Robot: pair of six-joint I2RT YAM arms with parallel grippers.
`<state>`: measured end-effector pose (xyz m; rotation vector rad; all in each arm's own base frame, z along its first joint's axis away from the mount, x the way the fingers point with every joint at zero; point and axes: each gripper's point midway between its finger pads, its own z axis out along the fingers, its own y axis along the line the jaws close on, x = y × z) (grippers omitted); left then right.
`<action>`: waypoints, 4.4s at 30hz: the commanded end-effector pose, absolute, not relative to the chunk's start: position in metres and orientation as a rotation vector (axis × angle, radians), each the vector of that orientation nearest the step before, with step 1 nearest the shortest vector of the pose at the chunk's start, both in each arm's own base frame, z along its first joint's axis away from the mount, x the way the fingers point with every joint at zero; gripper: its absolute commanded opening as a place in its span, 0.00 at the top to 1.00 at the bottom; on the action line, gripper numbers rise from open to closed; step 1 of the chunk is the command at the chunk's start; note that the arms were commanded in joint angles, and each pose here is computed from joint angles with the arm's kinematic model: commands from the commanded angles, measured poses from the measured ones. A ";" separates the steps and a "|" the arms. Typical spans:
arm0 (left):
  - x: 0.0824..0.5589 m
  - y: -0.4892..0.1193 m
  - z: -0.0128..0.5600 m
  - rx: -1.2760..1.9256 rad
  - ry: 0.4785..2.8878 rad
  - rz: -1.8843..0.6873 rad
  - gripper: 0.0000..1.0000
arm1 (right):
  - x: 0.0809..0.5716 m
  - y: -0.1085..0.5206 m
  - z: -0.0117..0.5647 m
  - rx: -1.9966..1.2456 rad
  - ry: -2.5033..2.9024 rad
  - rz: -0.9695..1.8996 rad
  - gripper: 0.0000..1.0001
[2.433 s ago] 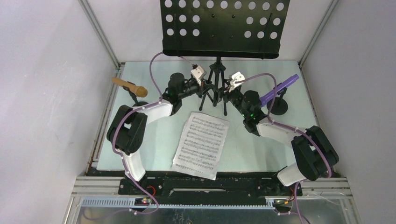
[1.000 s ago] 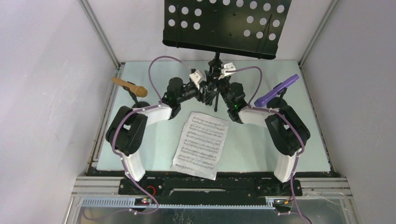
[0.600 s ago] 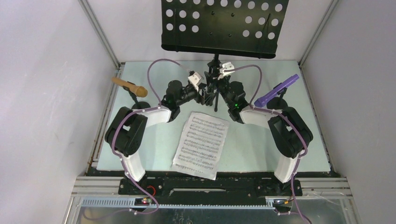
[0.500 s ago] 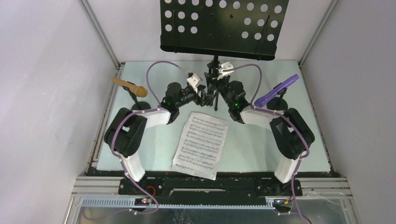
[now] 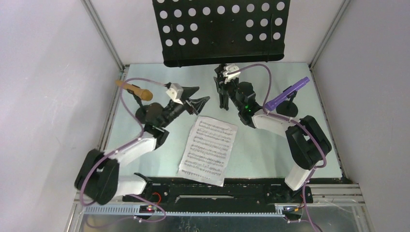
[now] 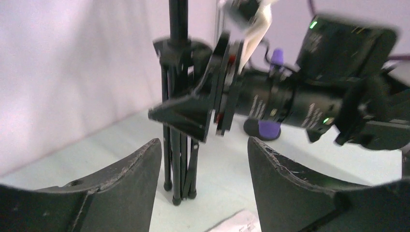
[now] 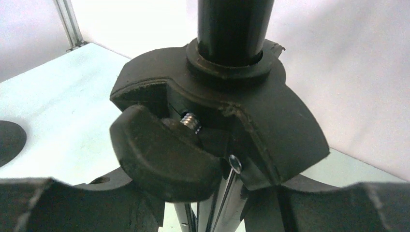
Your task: Pack up the instrument practice props
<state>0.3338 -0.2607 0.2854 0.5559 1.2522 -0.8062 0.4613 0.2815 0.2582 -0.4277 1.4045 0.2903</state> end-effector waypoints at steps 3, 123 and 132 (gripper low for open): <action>0.294 -0.229 0.343 0.491 1.121 -0.764 0.32 | 0.461 0.251 0.332 -0.344 1.251 0.191 1.00; 0.506 -0.144 0.183 0.247 1.815 -0.356 1.00 | 0.537 0.320 0.124 -0.866 1.696 -0.120 1.00; 0.485 -0.127 0.165 0.148 1.870 -0.314 1.00 | 0.513 0.328 0.102 -0.993 1.745 -0.100 1.00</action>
